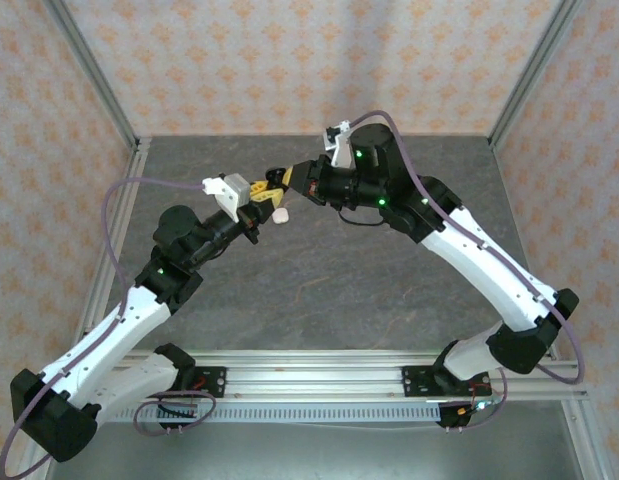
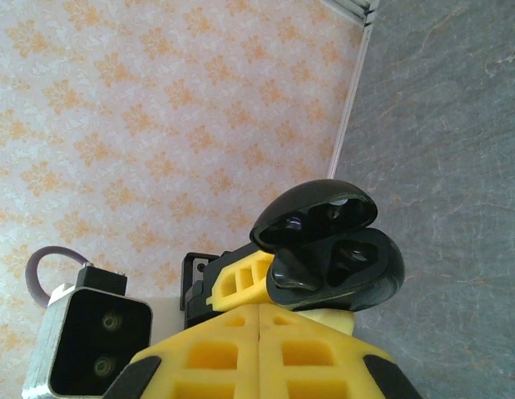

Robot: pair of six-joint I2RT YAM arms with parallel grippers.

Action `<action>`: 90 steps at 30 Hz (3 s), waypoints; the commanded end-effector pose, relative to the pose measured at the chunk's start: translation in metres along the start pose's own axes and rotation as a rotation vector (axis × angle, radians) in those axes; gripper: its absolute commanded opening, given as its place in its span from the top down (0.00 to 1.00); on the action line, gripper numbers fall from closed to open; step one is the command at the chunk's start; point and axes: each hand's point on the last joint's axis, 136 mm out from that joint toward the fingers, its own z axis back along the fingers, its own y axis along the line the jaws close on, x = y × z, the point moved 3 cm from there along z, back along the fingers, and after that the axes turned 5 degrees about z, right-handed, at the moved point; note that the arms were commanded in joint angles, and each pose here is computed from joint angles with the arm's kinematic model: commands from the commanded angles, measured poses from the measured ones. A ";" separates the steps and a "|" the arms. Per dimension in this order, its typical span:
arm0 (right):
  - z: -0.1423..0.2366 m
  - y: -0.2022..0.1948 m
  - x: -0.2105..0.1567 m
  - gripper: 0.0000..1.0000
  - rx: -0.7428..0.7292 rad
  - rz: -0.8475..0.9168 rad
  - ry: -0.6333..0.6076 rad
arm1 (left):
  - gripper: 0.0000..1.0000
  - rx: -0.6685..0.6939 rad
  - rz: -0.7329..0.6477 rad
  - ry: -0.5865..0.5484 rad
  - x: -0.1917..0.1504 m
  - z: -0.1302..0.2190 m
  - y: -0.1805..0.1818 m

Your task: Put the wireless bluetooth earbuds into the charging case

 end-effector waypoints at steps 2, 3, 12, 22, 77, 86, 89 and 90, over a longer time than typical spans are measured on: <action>0.001 0.000 -0.006 0.93 0.011 0.006 0.043 | 1.00 -0.047 -0.001 -0.023 0.011 0.004 -0.010; 0.001 0.000 -0.006 0.93 0.011 0.006 0.043 | 1.00 -0.051 -0.002 -0.024 0.011 0.004 -0.010; -0.002 -0.001 -0.006 0.93 0.016 0.011 0.051 | 1.00 -0.092 0.003 -0.009 0.010 0.004 -0.016; -0.001 -0.006 -0.008 0.91 -0.023 0.008 0.064 | 1.00 -0.137 -0.006 -0.001 0.009 0.005 -0.023; 0.015 -0.013 -0.022 0.88 -0.209 0.319 0.187 | 1.00 -0.236 -0.083 0.083 -0.003 0.008 -0.036; 0.025 -0.001 -0.025 0.88 -0.132 0.442 0.188 | 1.00 -0.253 -0.075 0.087 -0.003 0.008 -0.038; 0.026 0.001 -0.027 0.88 -0.104 0.486 0.192 | 1.00 -0.260 -0.075 0.085 -0.002 0.008 -0.039; 0.026 0.003 -0.028 0.88 -0.091 0.500 0.194 | 1.00 -0.263 -0.075 0.084 -0.002 0.009 -0.040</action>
